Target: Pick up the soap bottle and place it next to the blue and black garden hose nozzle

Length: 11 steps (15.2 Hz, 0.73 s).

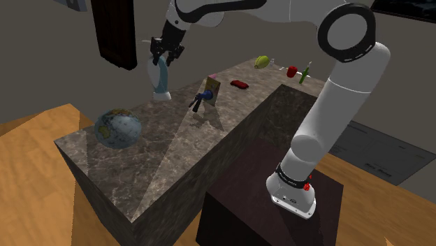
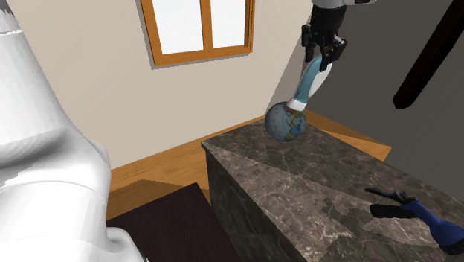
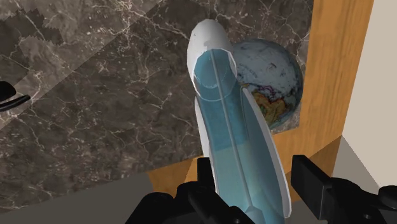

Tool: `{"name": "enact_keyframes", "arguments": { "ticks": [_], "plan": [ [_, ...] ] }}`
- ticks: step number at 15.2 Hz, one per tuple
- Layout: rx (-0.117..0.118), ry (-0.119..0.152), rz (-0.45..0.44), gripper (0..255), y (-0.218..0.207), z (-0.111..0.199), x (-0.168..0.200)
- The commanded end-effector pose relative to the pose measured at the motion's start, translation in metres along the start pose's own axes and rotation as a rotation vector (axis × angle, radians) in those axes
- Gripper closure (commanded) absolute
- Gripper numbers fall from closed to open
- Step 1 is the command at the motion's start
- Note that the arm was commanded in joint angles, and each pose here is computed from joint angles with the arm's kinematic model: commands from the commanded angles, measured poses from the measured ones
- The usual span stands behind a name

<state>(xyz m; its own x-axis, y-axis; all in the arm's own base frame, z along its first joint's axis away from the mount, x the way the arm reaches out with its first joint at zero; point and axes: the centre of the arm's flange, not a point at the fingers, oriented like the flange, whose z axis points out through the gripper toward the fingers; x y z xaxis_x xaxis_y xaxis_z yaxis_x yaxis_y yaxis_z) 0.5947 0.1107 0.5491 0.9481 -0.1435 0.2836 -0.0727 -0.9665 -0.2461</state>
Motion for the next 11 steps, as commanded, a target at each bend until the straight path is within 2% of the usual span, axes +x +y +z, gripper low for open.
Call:
{"name": "enact_keyframes", "arguments": {
  "ticks": [1,11],
  "plan": [
    [0.000,0.001,-0.001,255,0.019,0.007,0.018],
    [0.000,0.001,-0.001,255,0.111,0.042,0.106]
  ]
}}
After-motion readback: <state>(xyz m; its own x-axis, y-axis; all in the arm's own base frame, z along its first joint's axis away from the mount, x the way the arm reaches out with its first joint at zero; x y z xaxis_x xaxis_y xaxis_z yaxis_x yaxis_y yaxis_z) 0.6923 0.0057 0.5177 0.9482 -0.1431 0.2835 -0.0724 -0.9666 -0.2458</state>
